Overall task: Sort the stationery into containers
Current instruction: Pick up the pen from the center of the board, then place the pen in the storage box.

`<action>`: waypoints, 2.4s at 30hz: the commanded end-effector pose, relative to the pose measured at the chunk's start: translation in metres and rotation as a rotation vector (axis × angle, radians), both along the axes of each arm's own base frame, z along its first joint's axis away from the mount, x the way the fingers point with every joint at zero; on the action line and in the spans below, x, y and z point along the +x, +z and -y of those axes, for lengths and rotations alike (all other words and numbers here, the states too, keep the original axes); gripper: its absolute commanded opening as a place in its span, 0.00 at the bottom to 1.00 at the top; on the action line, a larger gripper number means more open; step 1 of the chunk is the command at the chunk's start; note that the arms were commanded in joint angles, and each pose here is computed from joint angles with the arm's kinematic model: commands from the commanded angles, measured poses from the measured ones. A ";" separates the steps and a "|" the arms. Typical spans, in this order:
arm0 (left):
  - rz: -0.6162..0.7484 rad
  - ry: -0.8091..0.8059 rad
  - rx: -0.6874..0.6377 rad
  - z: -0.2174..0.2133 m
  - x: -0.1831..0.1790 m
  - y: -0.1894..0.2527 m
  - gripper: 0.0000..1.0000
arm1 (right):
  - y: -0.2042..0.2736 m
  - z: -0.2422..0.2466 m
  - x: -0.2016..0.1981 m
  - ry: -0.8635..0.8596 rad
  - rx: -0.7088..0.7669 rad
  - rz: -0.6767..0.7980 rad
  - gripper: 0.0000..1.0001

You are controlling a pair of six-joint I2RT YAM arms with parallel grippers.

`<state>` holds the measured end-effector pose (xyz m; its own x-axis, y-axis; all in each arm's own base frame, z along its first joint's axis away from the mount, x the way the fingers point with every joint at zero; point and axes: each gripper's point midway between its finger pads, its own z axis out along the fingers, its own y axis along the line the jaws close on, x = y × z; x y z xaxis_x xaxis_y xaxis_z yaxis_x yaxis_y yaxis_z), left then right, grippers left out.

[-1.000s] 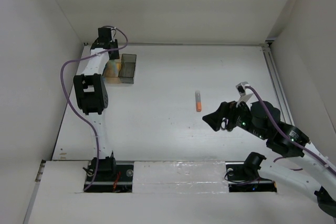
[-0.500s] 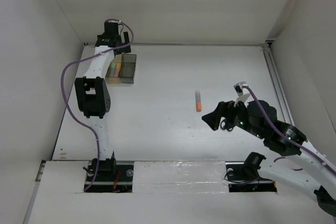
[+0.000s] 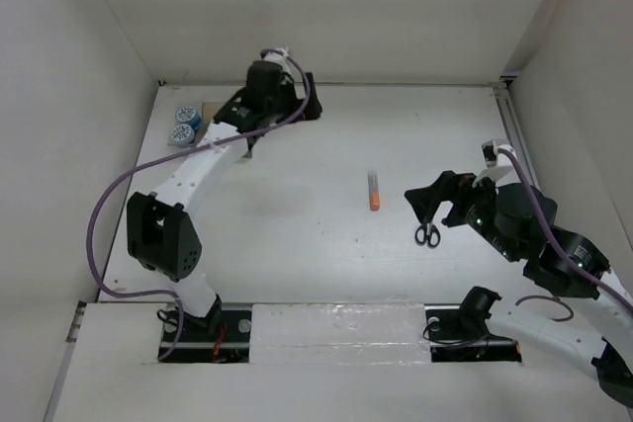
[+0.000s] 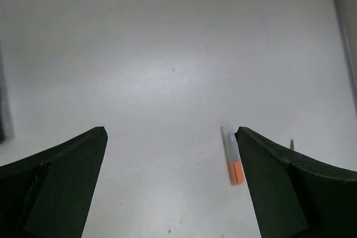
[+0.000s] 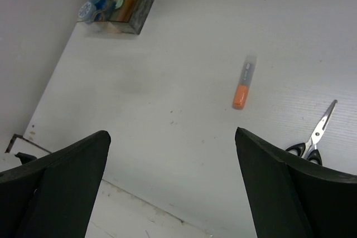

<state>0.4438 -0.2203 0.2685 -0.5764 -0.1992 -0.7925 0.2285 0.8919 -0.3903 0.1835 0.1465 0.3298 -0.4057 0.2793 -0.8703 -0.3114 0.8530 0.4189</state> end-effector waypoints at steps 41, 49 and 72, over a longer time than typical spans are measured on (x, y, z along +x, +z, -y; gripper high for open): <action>-0.386 0.077 0.444 0.172 -0.091 -0.260 0.25 | 0.012 0.022 -0.017 -0.004 0.039 0.067 1.00; -0.363 0.098 0.452 0.157 -0.082 -0.248 0.00 | 0.012 0.022 -0.017 -0.004 0.039 0.067 1.00; 0.105 0.188 0.599 -0.119 0.110 -0.033 0.00 | -0.008 -0.013 -0.022 0.143 0.048 0.012 1.00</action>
